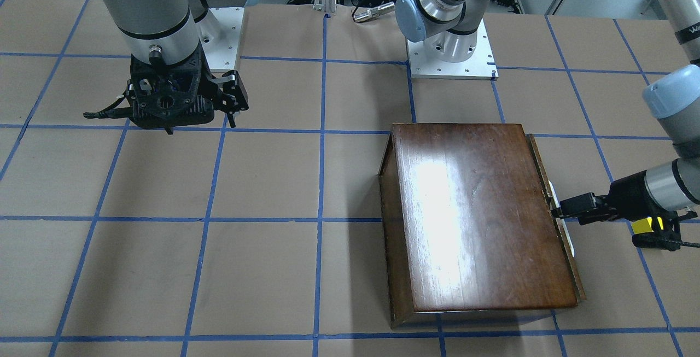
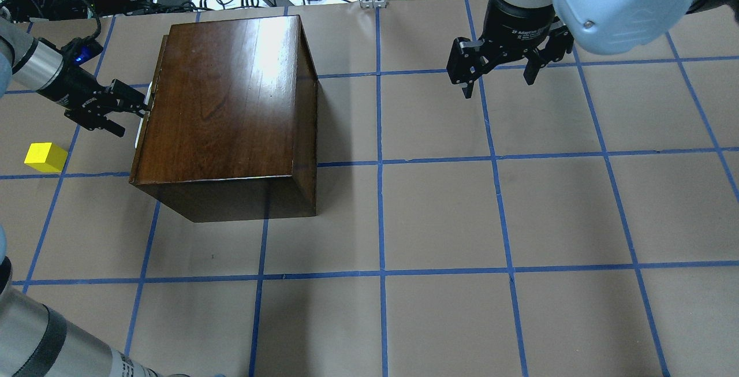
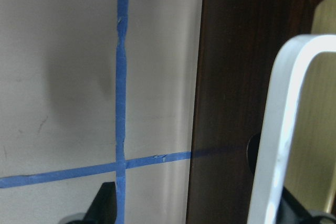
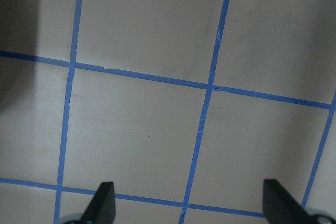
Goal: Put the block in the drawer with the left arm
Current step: 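Hook the white handle with the left gripper and pull the drawer open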
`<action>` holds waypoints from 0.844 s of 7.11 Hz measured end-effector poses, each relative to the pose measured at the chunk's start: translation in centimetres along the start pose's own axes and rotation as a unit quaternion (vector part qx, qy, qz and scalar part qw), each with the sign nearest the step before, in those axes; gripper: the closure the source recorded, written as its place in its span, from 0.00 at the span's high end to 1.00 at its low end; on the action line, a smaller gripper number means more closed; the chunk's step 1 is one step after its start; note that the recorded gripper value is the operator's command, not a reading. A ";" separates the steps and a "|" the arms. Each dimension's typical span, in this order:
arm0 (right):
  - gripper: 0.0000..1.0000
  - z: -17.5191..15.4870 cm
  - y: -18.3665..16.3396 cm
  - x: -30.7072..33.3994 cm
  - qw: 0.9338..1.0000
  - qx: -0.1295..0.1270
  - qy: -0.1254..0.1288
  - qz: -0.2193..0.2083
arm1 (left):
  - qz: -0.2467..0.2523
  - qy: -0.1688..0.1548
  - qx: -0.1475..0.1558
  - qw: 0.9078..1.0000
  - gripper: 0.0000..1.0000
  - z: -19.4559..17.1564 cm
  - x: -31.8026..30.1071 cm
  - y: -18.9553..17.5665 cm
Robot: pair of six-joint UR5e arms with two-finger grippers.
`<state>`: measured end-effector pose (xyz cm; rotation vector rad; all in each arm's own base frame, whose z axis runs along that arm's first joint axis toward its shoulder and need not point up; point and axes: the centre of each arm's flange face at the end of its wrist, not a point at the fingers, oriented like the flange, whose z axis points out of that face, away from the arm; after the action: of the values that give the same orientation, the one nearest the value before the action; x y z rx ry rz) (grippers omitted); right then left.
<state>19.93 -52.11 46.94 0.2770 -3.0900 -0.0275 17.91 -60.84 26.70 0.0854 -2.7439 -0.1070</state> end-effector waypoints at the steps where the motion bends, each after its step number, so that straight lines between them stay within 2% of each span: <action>1: 1.00 0.0 0.0 0.0 1.000 0.000 0.000 0.000 | -0.001 0.000 0.004 1.000 1.00 -0.3 -1.0 0.2; 6: 1.00 0.0 0.0 0.0 1.000 0.000 0.000 0.000 | 0.007 -0.002 0.021 1.000 1.00 -2.1 -7.1 1.8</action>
<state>19.93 -52.11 46.94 0.2764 -3.0901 -0.0274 25.21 -58.65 26.11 0.0772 -2.7500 -0.0449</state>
